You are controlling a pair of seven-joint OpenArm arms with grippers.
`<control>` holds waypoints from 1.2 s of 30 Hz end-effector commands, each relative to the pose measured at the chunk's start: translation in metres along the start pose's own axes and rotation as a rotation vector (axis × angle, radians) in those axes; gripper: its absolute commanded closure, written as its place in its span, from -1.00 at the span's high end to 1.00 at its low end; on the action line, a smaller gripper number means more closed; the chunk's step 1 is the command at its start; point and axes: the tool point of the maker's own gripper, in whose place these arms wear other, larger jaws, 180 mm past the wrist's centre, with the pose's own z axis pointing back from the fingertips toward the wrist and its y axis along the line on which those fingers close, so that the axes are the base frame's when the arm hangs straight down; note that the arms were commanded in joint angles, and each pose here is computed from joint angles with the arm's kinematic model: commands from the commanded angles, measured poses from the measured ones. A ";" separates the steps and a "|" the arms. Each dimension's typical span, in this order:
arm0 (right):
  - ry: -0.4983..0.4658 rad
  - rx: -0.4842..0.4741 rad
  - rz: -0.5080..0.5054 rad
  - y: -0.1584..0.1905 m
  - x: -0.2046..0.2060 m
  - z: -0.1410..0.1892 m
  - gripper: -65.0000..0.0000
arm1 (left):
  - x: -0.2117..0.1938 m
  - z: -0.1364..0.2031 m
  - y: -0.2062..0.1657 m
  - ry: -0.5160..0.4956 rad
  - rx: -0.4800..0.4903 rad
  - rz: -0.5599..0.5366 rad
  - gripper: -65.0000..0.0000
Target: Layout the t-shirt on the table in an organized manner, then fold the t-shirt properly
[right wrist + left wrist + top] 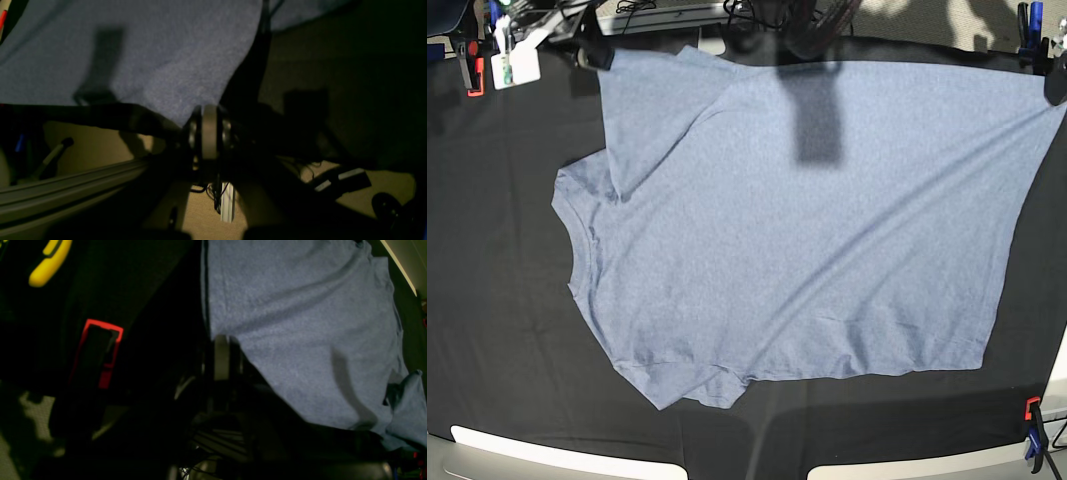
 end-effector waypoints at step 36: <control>0.121 0.129 -0.151 0.044 -0.045 0.025 -1.00 | 0.024 0.002 -0.004 -0.079 -0.020 -0.026 -1.00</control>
